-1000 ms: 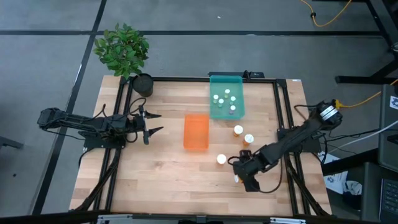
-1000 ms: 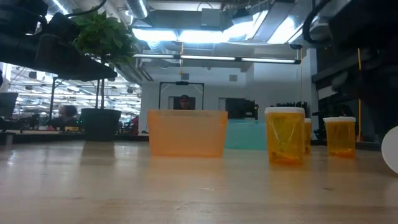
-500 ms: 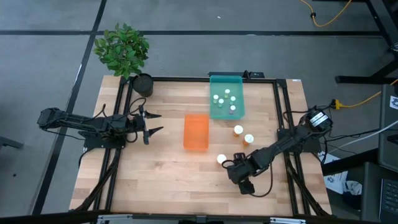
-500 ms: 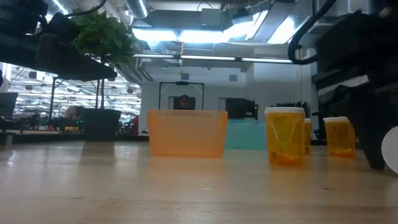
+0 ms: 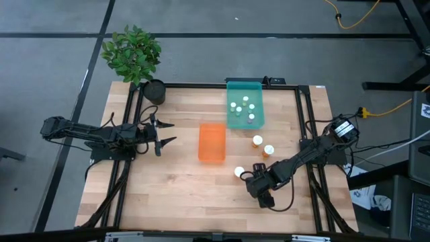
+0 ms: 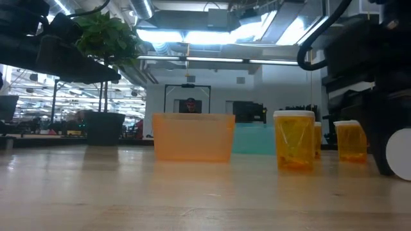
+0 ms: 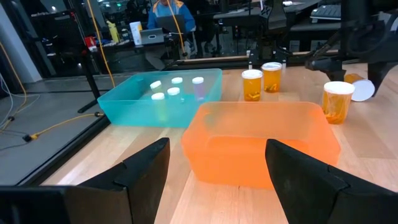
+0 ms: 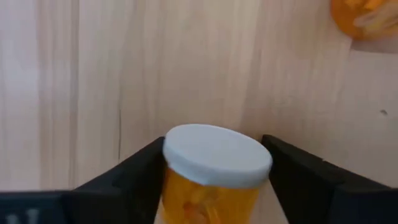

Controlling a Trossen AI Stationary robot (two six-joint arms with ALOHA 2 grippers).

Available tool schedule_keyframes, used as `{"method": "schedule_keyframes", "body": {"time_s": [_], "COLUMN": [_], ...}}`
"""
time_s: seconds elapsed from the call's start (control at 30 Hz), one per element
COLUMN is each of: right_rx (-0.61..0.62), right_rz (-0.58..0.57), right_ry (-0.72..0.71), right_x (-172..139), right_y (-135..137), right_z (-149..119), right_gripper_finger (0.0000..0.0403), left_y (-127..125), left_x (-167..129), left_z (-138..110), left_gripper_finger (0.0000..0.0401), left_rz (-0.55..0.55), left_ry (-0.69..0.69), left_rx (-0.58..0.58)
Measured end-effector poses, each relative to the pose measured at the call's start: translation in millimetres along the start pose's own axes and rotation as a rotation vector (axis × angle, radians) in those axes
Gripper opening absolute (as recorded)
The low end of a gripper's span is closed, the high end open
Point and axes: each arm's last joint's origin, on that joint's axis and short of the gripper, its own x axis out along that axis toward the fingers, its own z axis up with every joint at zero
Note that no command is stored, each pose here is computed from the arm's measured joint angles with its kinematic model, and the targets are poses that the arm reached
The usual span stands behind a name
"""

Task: Pick and place medicine bottles into bin by pill shape (circle, oval)
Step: Remove the orange capsule bottle from the orange bin

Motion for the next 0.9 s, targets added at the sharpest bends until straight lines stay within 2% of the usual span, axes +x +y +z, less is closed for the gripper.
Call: {"method": "schedule_keyframes", "body": {"time_s": [0.2,0.37,0.57,0.77,0.9], "right_rx": [0.001,-0.029,-0.019,-0.019,-0.014], "right_rz": [-0.004,0.008,0.005,0.006,-0.019], "right_ry": [0.004,0.015,0.013,0.007,-0.020], "right_x": [-0.7,-4.8,-4.8,-4.8,-4.9], "right_y": [-0.1,2.6,2.3,2.6,2.3], "right_z": [0.1,3.2,3.4,3.9,5.5], "right_gripper_finger": [0.0199,0.0194,0.0222,0.0180,0.0178], "left_y": [0.0,0.0,0.0,0.0,0.0], "left_x": [0.0,0.0,0.0,0.0,0.0], "left_z": [0.0,0.0,-0.1,-0.1,0.0], "left_gripper_finger": [0.0257,0.0257,0.0257,0.0257,0.0257], "left_rz": [0.000,0.000,0.000,0.000,0.000], "left_ry": [0.000,0.000,0.000,0.000,0.000], "left_rx": [0.000,0.000,0.000,0.000,0.000]}}
